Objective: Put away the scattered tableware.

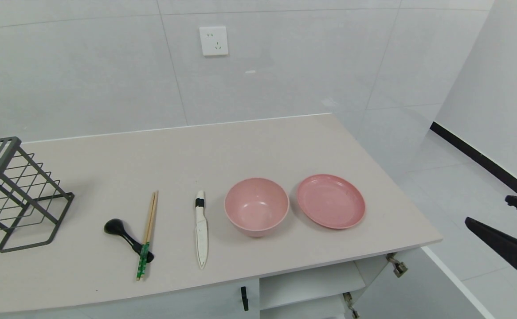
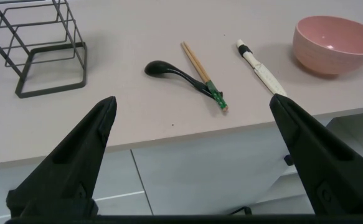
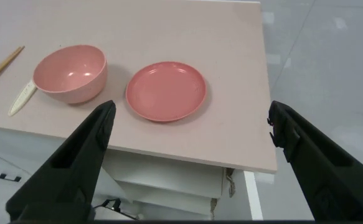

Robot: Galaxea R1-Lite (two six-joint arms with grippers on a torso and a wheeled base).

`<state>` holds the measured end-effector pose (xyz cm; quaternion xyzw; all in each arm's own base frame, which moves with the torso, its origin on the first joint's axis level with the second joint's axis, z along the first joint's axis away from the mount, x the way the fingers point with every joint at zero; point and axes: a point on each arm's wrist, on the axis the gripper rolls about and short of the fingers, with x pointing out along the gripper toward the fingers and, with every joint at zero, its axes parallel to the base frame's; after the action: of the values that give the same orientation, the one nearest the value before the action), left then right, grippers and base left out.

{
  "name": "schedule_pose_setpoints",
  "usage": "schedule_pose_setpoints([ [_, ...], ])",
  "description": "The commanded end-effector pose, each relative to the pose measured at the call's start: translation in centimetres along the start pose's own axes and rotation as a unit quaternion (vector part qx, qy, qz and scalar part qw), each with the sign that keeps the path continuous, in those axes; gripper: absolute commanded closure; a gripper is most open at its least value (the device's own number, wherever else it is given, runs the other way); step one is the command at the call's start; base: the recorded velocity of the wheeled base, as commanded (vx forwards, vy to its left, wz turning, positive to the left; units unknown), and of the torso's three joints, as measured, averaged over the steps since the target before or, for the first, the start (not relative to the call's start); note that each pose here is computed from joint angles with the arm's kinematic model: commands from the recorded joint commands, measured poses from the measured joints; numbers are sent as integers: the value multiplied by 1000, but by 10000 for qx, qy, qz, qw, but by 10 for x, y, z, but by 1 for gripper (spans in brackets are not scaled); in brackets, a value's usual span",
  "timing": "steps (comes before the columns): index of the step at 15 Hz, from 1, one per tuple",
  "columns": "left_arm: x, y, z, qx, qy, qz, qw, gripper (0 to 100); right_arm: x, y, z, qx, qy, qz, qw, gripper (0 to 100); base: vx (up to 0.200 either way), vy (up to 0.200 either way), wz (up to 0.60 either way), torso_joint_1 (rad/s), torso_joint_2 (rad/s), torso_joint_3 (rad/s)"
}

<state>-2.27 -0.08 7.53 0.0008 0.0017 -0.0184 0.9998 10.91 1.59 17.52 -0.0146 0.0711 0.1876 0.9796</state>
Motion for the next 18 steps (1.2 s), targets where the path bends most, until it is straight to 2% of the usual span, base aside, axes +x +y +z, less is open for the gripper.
schedule_pose_setpoints([
  [1, 0, 0, 0, -1, 6, 0, 10000, 0, 23, -7, -9, 138, 454, 48, 9989, 0, 0, 0, 0, 0, 0, 0],
  [9, 0, 0, 0, -1, 6, 0, 10000, 0, 66, -19, -4, 256, 792, 162, 9964, 0, 0, 0, 0, 0, 0, 0],
  [15, 0, 0, 0, -1, 6, 0, 10000, 0, 106, -29, -9, 504, 1139, 360, 9916, 0, 0, 0, 0, 0, 0, 0],
  [18, 0, 0, 0, -1, 14, 0, 10000, 0, 119, -32, -7, 693, 1170, 346, 9901, 0, 0, 0, 0, 0, 0, 0],
])
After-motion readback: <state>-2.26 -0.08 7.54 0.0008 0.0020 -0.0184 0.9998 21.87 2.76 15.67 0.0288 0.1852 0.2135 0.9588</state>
